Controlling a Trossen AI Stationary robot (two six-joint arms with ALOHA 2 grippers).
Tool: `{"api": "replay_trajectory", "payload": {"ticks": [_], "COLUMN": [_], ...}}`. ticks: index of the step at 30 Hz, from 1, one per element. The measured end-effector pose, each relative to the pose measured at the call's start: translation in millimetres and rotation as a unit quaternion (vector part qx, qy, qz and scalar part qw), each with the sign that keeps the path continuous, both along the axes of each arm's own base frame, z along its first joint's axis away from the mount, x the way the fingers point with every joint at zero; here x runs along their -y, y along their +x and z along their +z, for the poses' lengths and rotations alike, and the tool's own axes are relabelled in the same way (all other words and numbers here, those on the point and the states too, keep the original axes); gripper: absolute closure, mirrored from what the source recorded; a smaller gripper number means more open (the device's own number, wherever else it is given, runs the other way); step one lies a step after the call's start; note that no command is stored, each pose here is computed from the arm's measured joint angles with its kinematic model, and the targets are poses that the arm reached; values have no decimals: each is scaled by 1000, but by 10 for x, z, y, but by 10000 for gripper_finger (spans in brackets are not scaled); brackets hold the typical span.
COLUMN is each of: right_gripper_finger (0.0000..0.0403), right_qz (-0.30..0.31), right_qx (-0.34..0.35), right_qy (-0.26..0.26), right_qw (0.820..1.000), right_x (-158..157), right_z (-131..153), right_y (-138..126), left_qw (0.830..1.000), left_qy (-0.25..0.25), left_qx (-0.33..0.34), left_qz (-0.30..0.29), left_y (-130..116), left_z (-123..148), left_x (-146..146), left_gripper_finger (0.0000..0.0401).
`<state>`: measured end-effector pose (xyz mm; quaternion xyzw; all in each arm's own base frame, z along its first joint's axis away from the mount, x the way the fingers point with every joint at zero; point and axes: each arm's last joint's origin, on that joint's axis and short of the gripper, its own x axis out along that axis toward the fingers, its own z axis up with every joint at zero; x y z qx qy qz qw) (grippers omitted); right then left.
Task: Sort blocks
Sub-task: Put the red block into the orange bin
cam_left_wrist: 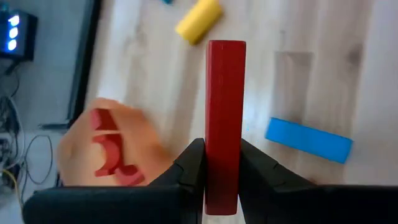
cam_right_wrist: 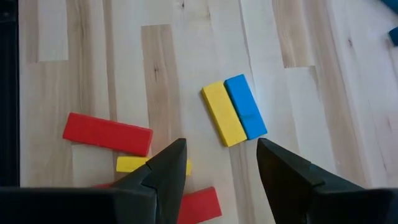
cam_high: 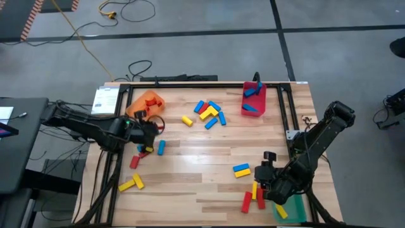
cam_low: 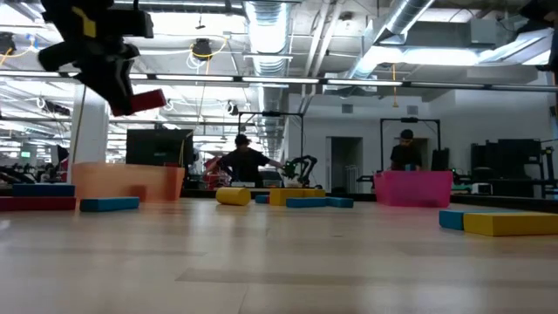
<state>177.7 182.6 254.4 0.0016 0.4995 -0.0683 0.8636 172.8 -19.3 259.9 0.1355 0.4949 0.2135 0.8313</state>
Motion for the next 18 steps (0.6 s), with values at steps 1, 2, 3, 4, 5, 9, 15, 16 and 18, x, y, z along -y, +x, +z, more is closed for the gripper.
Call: {"api": "replay_trajectory", "payload": {"ticks": [1, 2, 3, 4, 5, 9, 15, 16, 18], "right_gripper_finger": [194, 194, 194, 194, 194, 194, 194, 194, 194], "right_qz": [0, 1, 1, 3, 3, 5, 2, 3, 5], "right_qx": [3, 5, 6, 8, 10, 11, 16, 16, 16], "right_qy": [-4, -7, -9, -13, -17, -26, -42, -44, -45], "right_qw": [1000, 1000, 1000, 1000, 1000, 1000, 999, 999, 999], "right_x": [2, 6, 8, 13, 19, 51, 109, 114, 124], "right_z": [1, 2, 2, 3, 4, 5, 9, 9, 10], "right_y": [2, 5, 7, 12, 17, 50, 106, 111, 125], "left_qw": [1000, 1000, 1000, 999, 999, 997, 992, 991, 988], "left_qy": [1, 2, 3, 5, 5, 9, 17, 18, 20], "left_qx": [7, 13, 19, 24, 27, 36, 29, 28, 25], "left_qz": [7, 16, 24, 33, 41, 74, 124, 132, 149], "left_y": [-17, -36, -53, -69, -83, -128, -156, -162, -176], "left_z": [21, 42, 60, 76, 89, 126, 131, 130, 130], "left_x": [-31, -62, -93, -127, -159, -289, -483, -515, -581], "left_gripper_finger": [346, 346, 346, 346, 346, 346, 346, 346, 346]}}
